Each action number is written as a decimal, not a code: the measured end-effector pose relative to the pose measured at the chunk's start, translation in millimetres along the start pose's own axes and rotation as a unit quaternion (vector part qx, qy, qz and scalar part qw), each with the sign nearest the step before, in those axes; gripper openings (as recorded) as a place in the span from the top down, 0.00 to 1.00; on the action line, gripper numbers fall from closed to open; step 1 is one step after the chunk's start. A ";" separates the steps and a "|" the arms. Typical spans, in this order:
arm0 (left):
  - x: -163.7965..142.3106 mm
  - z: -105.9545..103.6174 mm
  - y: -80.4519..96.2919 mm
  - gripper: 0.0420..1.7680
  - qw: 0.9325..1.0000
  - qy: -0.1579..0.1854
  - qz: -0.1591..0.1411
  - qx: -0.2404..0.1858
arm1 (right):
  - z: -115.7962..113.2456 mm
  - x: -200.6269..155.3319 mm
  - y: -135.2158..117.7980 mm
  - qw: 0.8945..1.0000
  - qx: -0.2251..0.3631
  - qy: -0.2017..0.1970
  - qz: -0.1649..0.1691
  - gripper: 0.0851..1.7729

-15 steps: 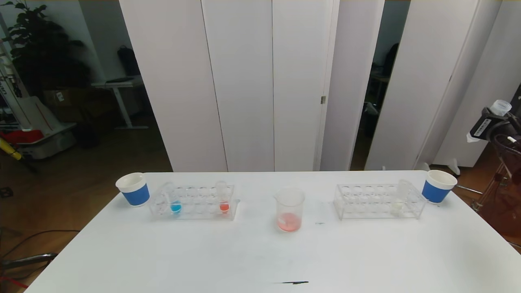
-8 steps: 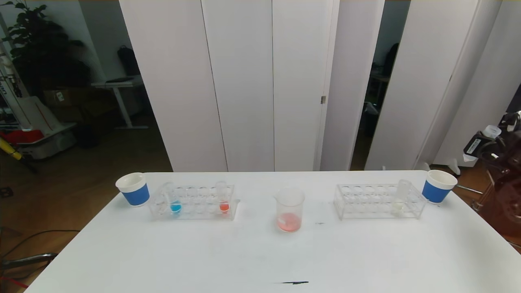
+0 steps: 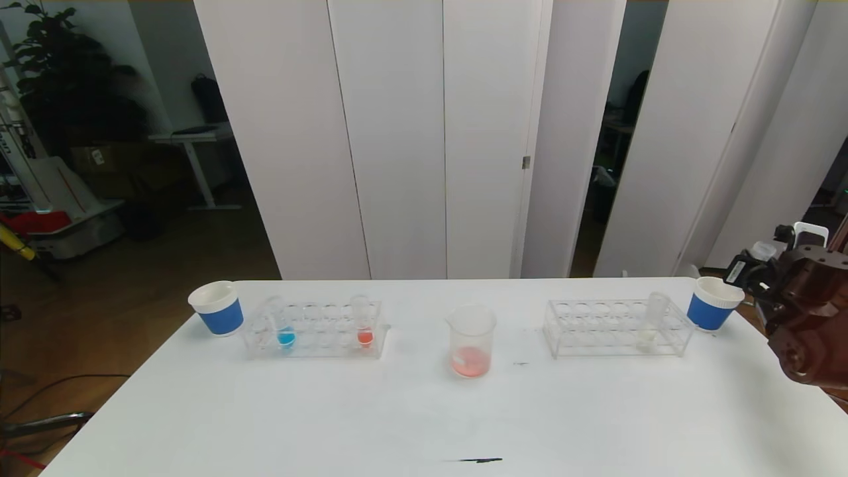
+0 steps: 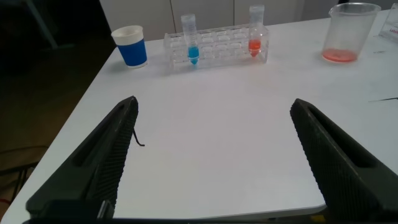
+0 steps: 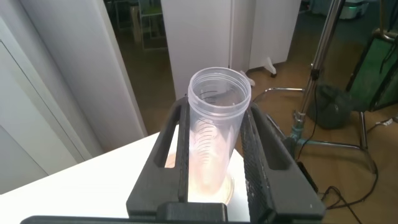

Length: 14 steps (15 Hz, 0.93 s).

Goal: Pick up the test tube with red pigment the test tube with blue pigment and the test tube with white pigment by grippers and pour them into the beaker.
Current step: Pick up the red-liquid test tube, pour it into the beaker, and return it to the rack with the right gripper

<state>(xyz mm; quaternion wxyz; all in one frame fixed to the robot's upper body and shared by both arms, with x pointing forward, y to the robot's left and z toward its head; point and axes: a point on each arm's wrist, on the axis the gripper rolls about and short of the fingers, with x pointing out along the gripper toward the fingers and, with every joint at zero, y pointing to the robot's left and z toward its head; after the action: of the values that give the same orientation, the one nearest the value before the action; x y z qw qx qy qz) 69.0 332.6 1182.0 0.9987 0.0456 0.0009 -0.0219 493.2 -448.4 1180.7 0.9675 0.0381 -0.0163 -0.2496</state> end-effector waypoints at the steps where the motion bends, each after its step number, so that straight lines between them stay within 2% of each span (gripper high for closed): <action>1: 0.0 0.0 0.0 0.01 1.000 0.000 0.000 0.000 | -5.1 2.1 0.5 1.000 0.000 0.001 0.000 0.71; 4: 0.0 0.0 0.0 0.01 1.000 0.000 0.000 0.000 | -23.9 8.7 0.8 1.000 -0.003 0.015 0.000 0.71; 8: 0.0 0.0 0.0 0.01 1.000 0.000 0.000 0.000 | -35.4 12.3 3.9 1.000 -0.005 0.023 0.003 0.70; 9: 0.0 0.0 0.0 0.01 1.000 0.000 0.000 0.000 | -36.5 12.5 5.2 1.000 -0.005 0.024 0.004 0.62; 10: 0.0 0.0 0.0 0.01 1.000 0.000 0.000 0.000 | -37.4 13.1 5.7 1.000 -0.005 0.024 0.005 0.46; 11: 0.0 0.0 0.0 0.01 1.000 0.000 0.000 0.000 | -37.9 14.0 6.4 1.000 -0.006 0.023 0.005 0.23; 12: 0.0 0.0 0.0 0.01 1.000 0.000 0.000 0.000 | -37.7 15.1 6.7 1.000 -0.005 0.021 0.005 0.07; 13: 0.0 0.0 0.0 0.01 1.000 0.000 0.000 0.000 | -37.7 15.6 6.8 1.000 -0.005 0.020 0.006 0.02; 14: 0.0 0.0 0.0 0.01 1.000 0.000 0.000 0.000 | -37.9 15.7 6.9 1.000 -0.006 0.021 0.006 0.02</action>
<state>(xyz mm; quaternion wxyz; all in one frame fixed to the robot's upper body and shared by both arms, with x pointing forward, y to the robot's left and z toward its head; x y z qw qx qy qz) 69.0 332.6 1182.0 0.9987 0.0456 0.0009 -0.0221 512.2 -447.5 1143.7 0.9693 0.0378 0.0049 -0.2429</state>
